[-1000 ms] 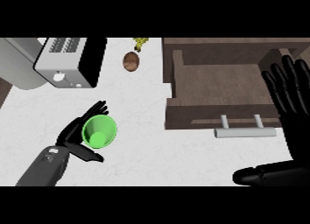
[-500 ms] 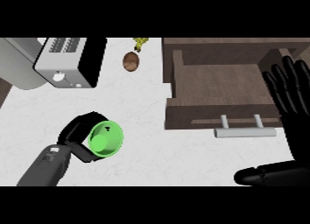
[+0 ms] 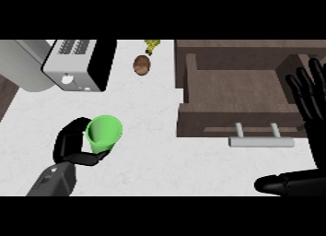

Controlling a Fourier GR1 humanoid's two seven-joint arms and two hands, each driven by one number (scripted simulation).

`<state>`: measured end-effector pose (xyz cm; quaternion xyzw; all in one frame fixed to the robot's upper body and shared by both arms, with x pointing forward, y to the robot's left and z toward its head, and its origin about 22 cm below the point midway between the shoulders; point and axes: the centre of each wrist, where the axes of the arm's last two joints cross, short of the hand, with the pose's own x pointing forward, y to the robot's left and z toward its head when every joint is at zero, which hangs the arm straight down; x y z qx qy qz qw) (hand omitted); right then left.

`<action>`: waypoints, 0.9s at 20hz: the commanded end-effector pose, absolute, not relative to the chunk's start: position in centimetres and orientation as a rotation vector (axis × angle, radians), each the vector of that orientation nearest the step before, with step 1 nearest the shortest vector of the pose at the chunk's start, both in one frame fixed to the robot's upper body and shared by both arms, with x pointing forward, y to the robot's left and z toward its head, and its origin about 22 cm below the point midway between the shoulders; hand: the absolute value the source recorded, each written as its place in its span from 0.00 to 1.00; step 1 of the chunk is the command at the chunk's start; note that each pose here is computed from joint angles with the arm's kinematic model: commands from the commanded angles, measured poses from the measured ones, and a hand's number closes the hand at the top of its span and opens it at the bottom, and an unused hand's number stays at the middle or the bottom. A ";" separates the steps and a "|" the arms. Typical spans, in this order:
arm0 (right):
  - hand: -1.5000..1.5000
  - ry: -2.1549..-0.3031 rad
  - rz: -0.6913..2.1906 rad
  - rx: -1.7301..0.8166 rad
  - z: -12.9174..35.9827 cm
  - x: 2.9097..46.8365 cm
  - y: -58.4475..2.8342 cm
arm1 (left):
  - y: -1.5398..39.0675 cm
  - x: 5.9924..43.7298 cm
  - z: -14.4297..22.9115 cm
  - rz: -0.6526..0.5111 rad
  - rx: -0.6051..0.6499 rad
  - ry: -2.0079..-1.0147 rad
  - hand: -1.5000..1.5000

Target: Pick up the cup, place it into the drawer and close the drawer

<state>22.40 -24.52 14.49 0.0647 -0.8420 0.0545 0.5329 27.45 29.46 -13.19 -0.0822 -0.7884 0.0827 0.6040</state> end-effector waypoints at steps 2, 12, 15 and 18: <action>0.00 -2.014 0.145 0.168 15.6 21.5 -23.6 | 29.7 27.4 -12.9 0.303 -0.116 -1.979 1.00; 0.00 -1.980 0.122 0.122 14.3 22.2 -23.8 | 27.0 29.4 -5.4 0.131 -0.304 -2.060 1.00; 0.00 -1.973 0.137 0.156 13.2 21.0 -23.5 | 24.2 30.3 -3.1 0.125 -0.346 -2.088 1.00; 0.00 -1.965 0.116 0.137 13.6 21.5 -25.2 | 21.5 30.4 0.3 0.124 -0.411 -2.075 1.00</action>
